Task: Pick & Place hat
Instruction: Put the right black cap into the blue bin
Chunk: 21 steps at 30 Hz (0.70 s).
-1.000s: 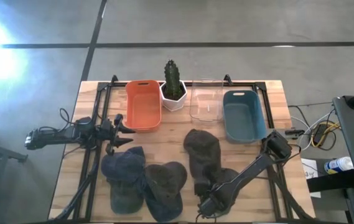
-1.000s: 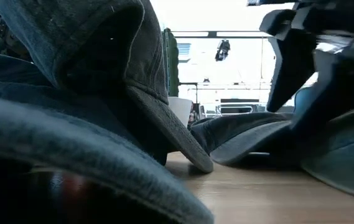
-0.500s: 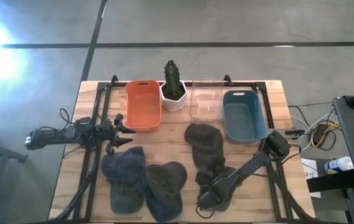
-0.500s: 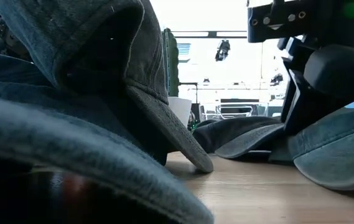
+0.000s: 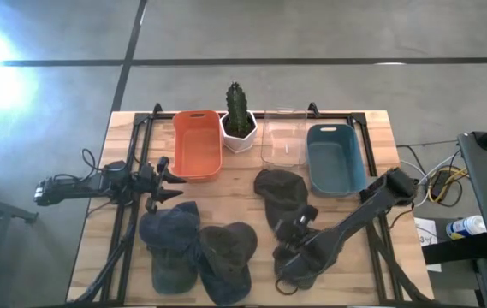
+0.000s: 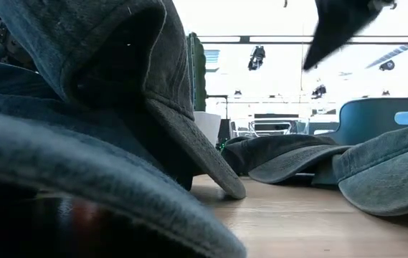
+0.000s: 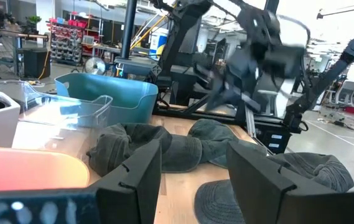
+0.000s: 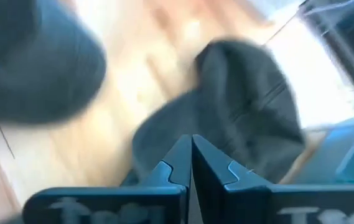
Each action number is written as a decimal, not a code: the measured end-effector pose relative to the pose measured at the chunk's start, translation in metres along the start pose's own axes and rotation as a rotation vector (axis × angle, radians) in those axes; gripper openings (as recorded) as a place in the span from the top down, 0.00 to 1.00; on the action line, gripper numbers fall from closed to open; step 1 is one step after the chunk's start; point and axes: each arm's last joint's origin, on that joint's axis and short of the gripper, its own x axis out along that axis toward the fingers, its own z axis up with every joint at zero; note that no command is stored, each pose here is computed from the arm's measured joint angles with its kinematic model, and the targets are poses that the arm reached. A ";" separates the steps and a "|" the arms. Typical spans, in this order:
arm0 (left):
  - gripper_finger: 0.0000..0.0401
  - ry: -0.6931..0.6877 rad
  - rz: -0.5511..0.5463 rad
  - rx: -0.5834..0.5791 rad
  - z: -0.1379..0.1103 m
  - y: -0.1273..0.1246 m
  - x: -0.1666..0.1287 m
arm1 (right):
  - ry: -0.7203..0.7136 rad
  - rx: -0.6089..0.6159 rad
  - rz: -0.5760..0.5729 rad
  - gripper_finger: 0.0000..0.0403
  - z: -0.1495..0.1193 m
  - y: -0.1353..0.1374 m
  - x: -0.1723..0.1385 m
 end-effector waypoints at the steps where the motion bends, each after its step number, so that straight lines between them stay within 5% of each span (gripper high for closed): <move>1: 0.57 0.000 -0.001 0.000 0.000 0.000 0.000 | -0.020 0.023 0.004 0.98 0.005 -0.008 -0.006; 6: 0.57 0.000 0.000 0.000 0.000 0.000 0.000 | -0.054 0.025 0.086 0.98 0.018 -0.035 -0.020; 11: 0.57 0.000 0.000 0.000 0.000 0.000 0.000 | 0.112 -0.068 0.273 0.96 0.004 -0.027 0.000; 21: 0.57 0.002 0.000 -0.001 0.000 0.000 0.000 | 0.164 -0.248 0.368 0.64 -0.019 0.002 0.031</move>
